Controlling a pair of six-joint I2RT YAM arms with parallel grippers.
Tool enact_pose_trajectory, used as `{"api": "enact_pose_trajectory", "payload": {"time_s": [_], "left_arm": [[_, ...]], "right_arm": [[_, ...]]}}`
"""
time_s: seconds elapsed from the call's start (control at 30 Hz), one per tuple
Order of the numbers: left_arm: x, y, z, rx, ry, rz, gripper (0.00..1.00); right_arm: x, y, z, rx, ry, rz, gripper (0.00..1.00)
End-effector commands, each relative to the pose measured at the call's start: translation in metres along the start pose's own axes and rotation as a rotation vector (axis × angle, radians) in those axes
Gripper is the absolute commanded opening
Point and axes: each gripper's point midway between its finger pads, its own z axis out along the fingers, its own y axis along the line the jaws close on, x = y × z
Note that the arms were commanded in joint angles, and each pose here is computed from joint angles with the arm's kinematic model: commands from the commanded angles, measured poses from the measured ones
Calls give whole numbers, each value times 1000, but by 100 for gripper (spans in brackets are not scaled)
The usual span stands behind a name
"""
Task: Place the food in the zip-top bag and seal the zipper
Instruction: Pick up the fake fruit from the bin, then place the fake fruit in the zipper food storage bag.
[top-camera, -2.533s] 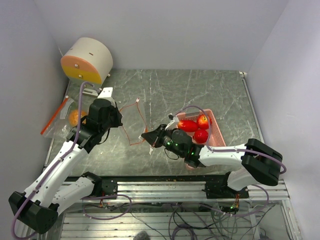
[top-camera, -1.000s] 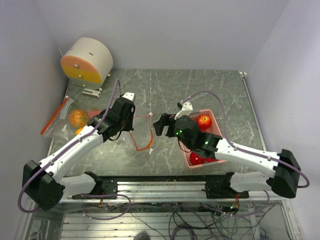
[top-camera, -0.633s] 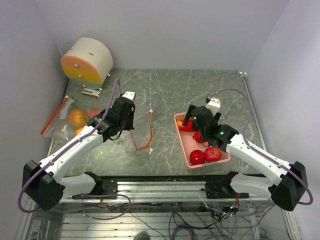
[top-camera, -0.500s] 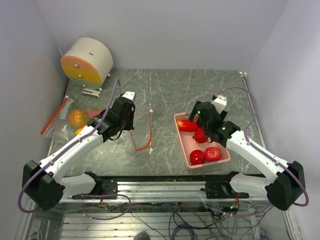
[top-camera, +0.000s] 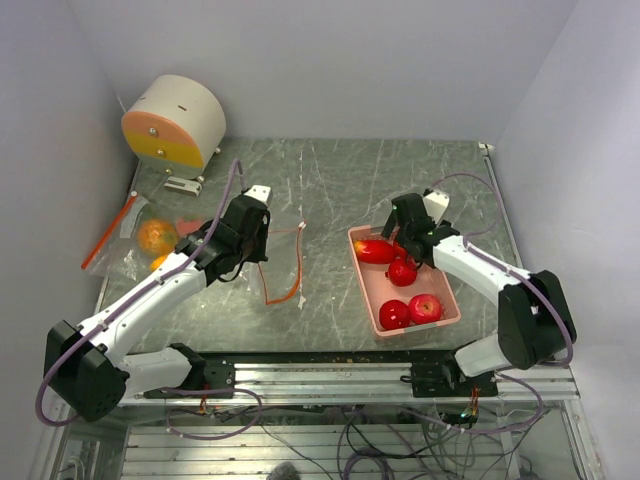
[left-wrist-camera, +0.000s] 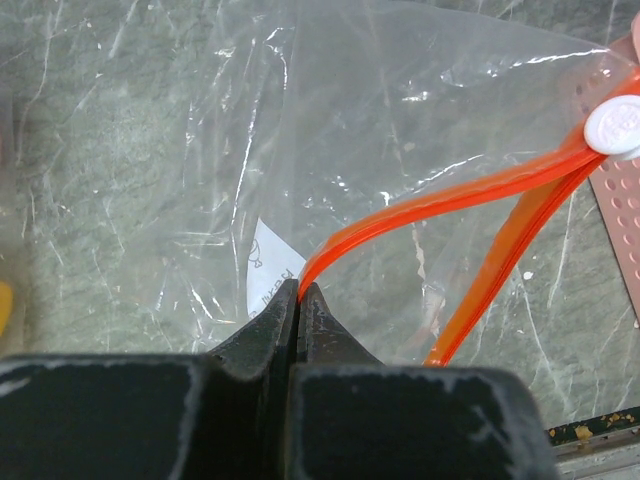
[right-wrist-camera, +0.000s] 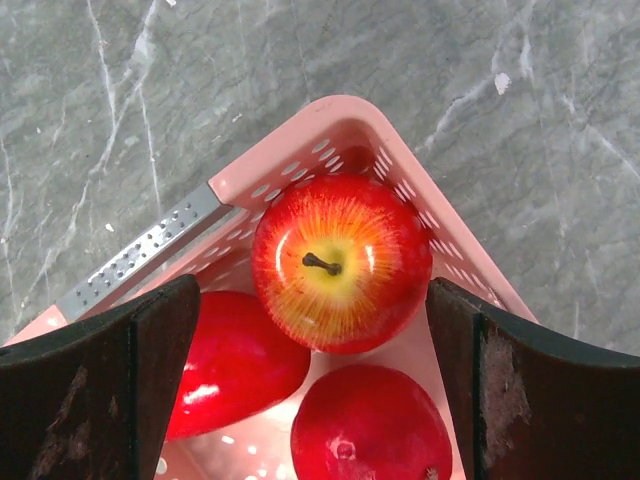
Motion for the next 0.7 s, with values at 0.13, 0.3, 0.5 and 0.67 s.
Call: {"api": "enact_pose_trajectory", "payload": {"time_s": [0.13, 0.3, 0.5, 0.67], "left_arm": [[-7, -7, -5, 43, -36, 10, 7], [-7, -7, -4, 41, -33, 15, 7], [-5, -5, -5, 37, -30, 16, 7], [-4, -3, -5, 29, -29, 18, 7]], "right_arm": [[6, -9, 23, 62, -16, 32, 95], [14, -13, 36, 105, -2, 19, 95], [15, -17, 41, 137, -12, 27, 89], [9, -21, 34, 134, -39, 34, 63]]}}
